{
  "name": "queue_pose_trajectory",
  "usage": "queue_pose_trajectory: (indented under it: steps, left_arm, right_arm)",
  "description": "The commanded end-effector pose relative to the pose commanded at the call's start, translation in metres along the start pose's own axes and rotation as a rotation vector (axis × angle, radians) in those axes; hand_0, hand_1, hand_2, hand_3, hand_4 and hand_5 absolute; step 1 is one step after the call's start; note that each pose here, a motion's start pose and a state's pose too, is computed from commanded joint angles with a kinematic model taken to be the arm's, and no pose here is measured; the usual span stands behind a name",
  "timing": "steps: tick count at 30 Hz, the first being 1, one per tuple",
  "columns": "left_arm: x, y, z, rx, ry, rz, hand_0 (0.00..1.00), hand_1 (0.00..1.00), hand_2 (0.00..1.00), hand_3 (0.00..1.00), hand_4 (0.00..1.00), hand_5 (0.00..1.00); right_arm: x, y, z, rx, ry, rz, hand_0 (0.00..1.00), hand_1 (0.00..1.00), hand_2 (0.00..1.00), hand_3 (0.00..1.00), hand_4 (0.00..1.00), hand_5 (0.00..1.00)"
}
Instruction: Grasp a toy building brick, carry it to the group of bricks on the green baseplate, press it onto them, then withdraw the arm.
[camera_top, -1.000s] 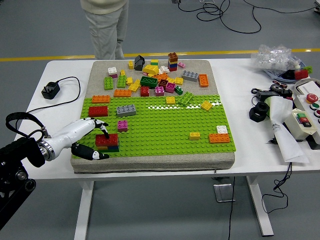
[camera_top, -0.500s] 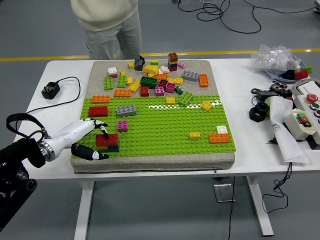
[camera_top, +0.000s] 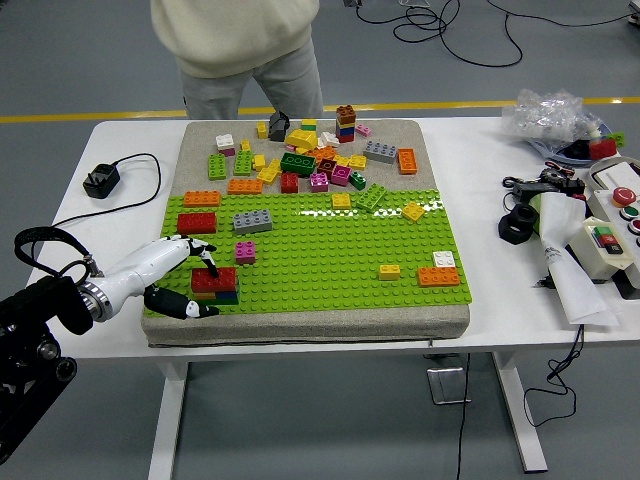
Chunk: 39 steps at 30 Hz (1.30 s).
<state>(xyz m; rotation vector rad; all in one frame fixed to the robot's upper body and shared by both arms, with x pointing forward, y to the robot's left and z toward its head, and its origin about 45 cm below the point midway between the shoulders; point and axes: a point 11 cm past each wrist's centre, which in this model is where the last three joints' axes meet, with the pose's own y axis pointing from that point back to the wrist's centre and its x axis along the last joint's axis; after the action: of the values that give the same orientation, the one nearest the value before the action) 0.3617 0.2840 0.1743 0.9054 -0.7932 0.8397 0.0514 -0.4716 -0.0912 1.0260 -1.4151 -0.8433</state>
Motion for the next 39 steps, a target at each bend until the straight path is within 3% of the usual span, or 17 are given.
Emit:
queue_pose_trajectory:
  steps: [23,28,39]
  left_arm:
    - [-0.015,0.0,-0.01,0.029,0.016,-0.033,0.968,0.882,0.885,0.575,0.932,0.284]
    - [-0.008,0.001,-0.007,0.018,0.014,-0.018,0.968,0.881,0.885,0.575,0.931,0.282]
    - [0.024,0.009,0.015,-0.056,0.033,0.058,0.967,0.874,0.868,0.574,0.928,0.275]
  right_arm:
    - [0.0,0.0,0.001,-0.002,0.002,0.0,0.766,0.713,0.766,0.767,0.964,0.702]
    - [-0.001,0.0,0.001,-0.003,0.002,0.0,0.767,0.713,0.766,0.766,0.964,0.702]
    - [-0.002,0.0,0.003,-0.006,0.004,-0.002,0.767,0.713,0.766,0.766,0.965,0.701]
